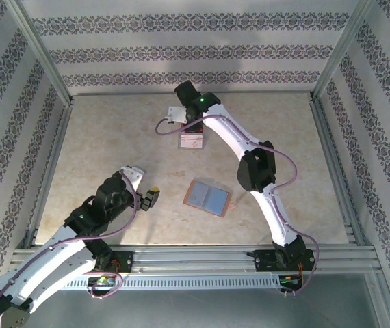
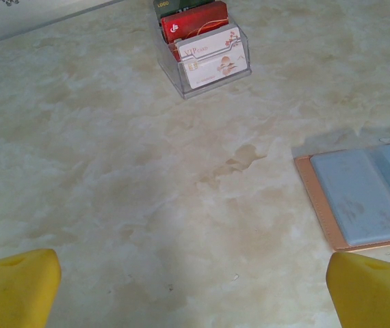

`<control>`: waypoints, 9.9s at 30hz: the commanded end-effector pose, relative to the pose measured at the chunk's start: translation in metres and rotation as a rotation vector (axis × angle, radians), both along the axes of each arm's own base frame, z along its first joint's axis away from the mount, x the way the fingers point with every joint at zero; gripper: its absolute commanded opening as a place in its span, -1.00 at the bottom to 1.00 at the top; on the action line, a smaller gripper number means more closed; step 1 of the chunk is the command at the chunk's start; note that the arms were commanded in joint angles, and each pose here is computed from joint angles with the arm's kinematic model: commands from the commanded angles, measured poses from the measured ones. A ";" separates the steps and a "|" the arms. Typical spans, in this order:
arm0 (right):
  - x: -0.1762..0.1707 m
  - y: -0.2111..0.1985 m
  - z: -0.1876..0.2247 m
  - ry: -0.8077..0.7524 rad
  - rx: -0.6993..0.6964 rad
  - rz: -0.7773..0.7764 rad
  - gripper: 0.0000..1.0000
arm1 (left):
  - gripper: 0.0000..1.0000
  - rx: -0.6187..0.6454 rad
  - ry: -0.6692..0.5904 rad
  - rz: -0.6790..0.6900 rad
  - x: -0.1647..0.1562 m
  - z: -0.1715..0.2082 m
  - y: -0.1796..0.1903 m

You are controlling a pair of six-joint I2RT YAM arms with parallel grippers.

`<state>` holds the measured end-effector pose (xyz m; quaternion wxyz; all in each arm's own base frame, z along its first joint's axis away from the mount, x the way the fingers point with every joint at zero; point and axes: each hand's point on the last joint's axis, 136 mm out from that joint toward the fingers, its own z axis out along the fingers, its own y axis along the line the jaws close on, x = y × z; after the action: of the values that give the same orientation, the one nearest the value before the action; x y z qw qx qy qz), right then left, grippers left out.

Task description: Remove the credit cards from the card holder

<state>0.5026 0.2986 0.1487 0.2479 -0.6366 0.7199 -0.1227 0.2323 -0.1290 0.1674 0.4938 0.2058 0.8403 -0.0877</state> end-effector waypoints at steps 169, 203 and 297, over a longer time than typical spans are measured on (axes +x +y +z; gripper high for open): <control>-0.296 -0.161 -0.126 0.681 0.907 -1.333 -0.69 | -0.12 -0.493 0.789 -0.401 -0.021 -0.039 -0.296; -0.285 -0.184 0.016 0.536 1.241 -1.192 0.34 | -0.09 -0.530 0.532 0.025 0.022 -0.016 -0.115; -0.283 -0.053 -0.110 0.853 1.115 -1.338 -0.48 | -0.82 -0.463 0.919 -0.014 0.037 -0.157 -0.162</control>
<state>0.2192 0.2460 0.0436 0.1060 0.1131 0.9178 0.3655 0.2731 -0.3018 0.0263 0.1206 0.0528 0.9190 -0.3716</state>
